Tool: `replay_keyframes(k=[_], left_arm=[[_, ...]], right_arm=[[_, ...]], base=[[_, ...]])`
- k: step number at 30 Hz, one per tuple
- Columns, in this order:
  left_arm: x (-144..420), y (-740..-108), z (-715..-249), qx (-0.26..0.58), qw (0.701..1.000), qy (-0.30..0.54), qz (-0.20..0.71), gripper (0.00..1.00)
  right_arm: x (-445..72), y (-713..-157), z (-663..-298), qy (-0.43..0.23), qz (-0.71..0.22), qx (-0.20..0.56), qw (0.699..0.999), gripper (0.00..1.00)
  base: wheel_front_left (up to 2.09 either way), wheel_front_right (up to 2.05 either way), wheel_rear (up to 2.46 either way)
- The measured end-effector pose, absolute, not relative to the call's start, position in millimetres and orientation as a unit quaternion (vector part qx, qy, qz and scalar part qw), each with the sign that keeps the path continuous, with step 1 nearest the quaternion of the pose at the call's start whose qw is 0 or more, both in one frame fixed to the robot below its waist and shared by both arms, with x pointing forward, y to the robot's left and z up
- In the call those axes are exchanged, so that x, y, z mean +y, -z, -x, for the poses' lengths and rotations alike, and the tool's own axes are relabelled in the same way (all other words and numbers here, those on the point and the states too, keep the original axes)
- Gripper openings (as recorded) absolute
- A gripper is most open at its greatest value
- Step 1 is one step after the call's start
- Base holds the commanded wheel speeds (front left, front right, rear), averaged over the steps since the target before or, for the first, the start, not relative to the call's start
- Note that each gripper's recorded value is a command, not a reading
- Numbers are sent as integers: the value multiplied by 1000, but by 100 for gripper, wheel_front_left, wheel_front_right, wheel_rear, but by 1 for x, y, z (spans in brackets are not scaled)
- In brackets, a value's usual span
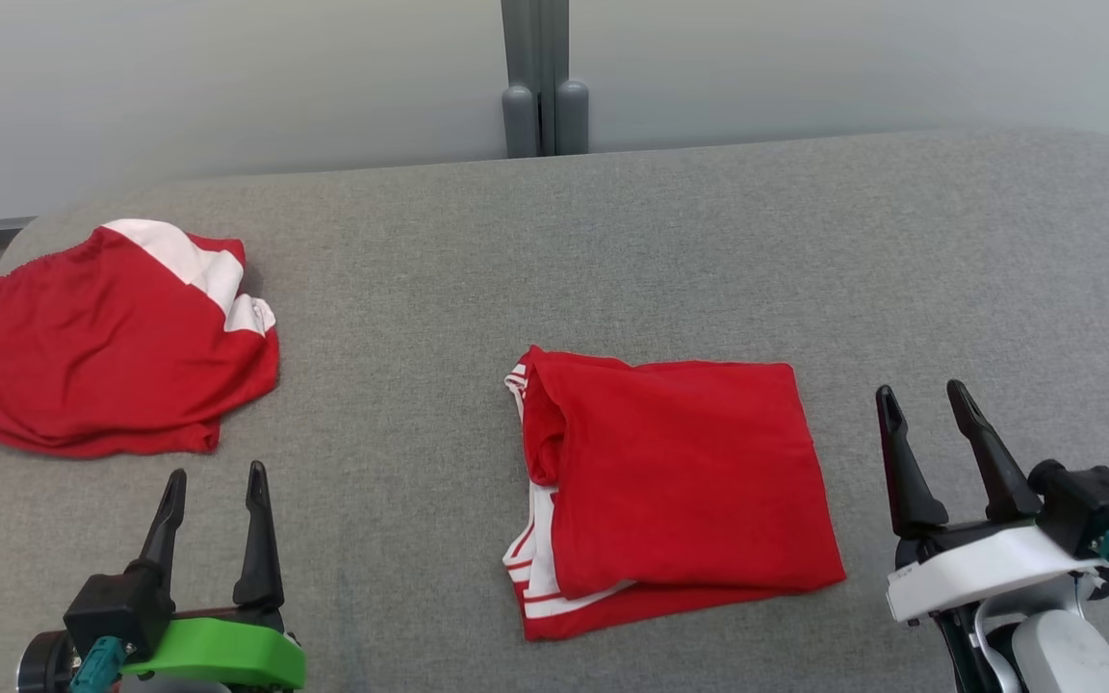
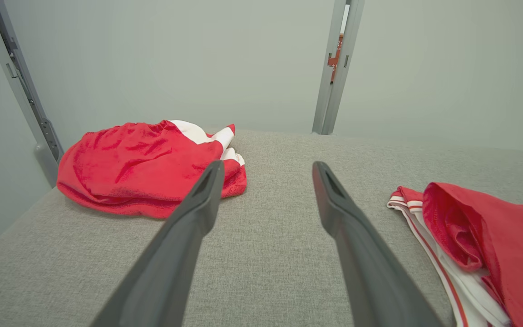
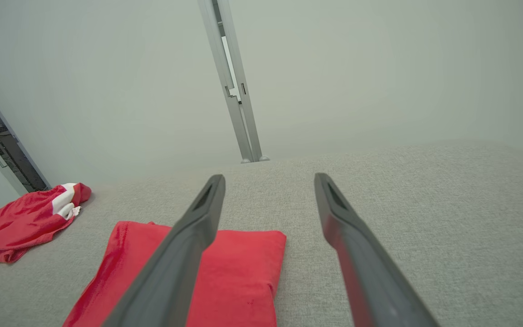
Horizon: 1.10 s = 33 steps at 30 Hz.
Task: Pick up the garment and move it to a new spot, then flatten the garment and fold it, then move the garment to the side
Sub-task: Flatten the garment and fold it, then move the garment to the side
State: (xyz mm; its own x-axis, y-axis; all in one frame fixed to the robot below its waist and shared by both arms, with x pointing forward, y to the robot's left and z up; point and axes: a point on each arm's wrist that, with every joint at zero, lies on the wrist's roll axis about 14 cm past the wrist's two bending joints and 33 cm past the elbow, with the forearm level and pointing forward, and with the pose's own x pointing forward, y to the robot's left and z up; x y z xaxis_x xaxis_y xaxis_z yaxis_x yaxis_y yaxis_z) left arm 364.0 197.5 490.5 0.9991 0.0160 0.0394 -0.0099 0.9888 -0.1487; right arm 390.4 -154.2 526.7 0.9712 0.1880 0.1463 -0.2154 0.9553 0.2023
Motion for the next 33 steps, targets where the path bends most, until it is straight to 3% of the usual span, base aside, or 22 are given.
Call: replay_keyframes(k=[11,33], left_arm=[[200,-497,-357,-31,998,-10,62,100],[203,-499,-350,-33,998,-14,52,100]], right_arm=[[-157,-520,-370,-92,-91,-57,990,100],[-156,-511,-362,-86,-83,-45,992,100]], base=[[0,0,0],[0,0,0]])
